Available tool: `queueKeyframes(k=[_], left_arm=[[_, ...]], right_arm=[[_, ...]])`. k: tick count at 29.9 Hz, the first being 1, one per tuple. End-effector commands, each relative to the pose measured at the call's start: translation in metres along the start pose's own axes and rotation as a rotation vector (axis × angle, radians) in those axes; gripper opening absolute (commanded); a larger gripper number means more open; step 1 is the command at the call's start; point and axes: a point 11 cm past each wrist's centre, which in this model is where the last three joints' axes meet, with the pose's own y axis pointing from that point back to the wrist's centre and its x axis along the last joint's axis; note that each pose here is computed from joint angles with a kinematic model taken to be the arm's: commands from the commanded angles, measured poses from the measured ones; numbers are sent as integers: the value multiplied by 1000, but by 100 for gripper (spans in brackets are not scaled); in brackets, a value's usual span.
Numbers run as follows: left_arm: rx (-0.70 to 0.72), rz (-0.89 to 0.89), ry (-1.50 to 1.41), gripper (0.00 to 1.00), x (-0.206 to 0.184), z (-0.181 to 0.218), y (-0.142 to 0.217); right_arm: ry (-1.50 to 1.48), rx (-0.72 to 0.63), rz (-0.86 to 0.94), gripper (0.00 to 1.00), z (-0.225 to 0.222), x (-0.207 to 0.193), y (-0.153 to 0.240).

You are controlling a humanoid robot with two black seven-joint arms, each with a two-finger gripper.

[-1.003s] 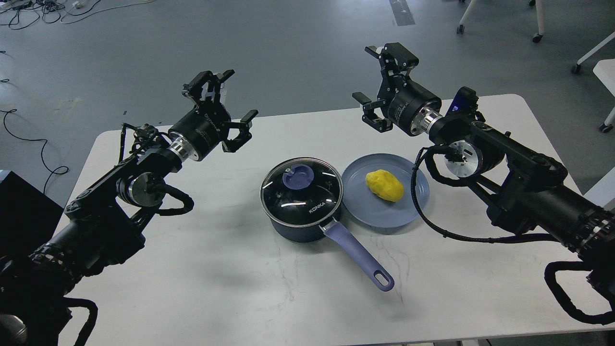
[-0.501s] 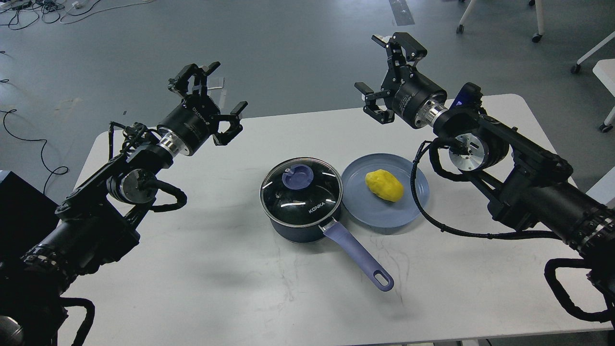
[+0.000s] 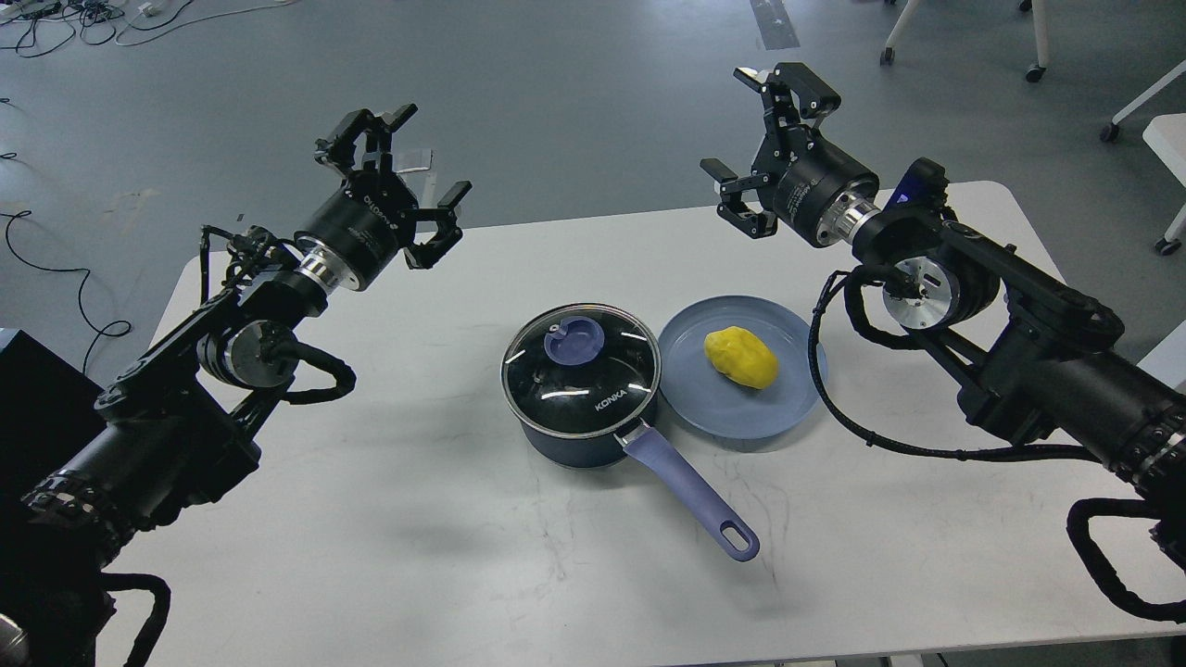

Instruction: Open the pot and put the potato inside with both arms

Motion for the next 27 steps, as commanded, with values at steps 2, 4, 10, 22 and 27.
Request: queueKeyframes(k=[2,4,10,22,27], left_arm=[[-64,-66,-273,98,-7,33,-5],[-67,-57,-387,98,-4,42,-4],[-97,-26,-709,98,-20,55,-7],[-144,-150,-1352,98,-67,4,10],[-223,-313,-1706,98,-77,-22,25]], right_arm=[[1,-8,11,100,4,3,2],[5,-10,15,100,3,7,4],[37,-4,60,100,-7,31,16],[99,-1,158,100,-27,72,29],[122,4,180,100,-36,81,32]])
